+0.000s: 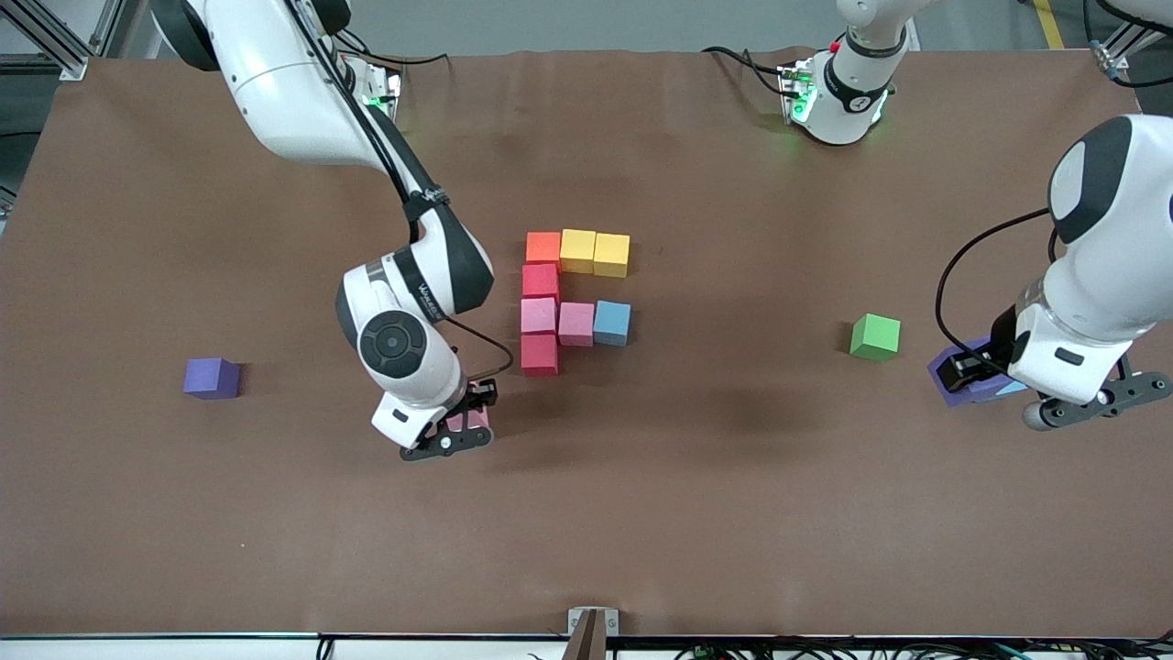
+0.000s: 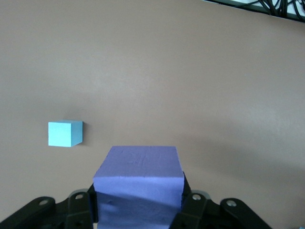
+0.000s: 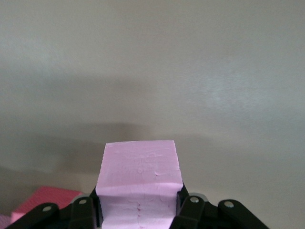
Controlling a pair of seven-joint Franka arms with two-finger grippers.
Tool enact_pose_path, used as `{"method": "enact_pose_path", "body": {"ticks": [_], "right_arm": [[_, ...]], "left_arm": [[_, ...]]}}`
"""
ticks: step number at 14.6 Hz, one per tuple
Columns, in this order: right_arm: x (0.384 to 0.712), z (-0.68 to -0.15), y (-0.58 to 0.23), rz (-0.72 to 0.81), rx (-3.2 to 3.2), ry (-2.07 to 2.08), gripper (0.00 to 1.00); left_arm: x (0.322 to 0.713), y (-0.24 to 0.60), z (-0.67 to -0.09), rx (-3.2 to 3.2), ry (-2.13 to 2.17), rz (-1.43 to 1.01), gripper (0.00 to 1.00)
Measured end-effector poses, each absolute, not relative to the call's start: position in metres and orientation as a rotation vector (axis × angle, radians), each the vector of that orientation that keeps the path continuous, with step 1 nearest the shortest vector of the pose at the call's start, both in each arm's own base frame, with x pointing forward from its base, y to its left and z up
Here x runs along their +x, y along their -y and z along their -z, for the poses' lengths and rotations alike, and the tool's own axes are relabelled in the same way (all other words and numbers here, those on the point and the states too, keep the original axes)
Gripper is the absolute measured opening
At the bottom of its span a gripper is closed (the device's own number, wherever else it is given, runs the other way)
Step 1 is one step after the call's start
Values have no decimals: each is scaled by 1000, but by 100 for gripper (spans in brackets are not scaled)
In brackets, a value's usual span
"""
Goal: Arrange 11 blocks into digit 3
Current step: 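Carry the pink block to the shape's column with the right gripper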
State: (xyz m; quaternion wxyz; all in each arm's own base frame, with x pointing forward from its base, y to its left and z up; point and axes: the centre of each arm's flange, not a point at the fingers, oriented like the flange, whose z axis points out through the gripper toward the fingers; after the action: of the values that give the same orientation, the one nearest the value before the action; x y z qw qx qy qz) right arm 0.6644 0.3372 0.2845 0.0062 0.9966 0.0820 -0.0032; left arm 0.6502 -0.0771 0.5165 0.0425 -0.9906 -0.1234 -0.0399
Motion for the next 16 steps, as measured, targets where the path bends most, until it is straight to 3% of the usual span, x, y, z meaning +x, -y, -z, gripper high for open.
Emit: {"method": "enact_pose_path", "body": {"ticks": [7,11,16], "right_arm": [[655,-247,-378,127,3175,-70,56],[642,-242,-412,121,3175,-2,56],[647,-245,-411,96,3188,26,56]], "left_arm": [[634,91,-534,-3003,356,86,59],[632,97,-536,-3006,342,87,59],[629,106,-536,-3076,363,39,59]]}}
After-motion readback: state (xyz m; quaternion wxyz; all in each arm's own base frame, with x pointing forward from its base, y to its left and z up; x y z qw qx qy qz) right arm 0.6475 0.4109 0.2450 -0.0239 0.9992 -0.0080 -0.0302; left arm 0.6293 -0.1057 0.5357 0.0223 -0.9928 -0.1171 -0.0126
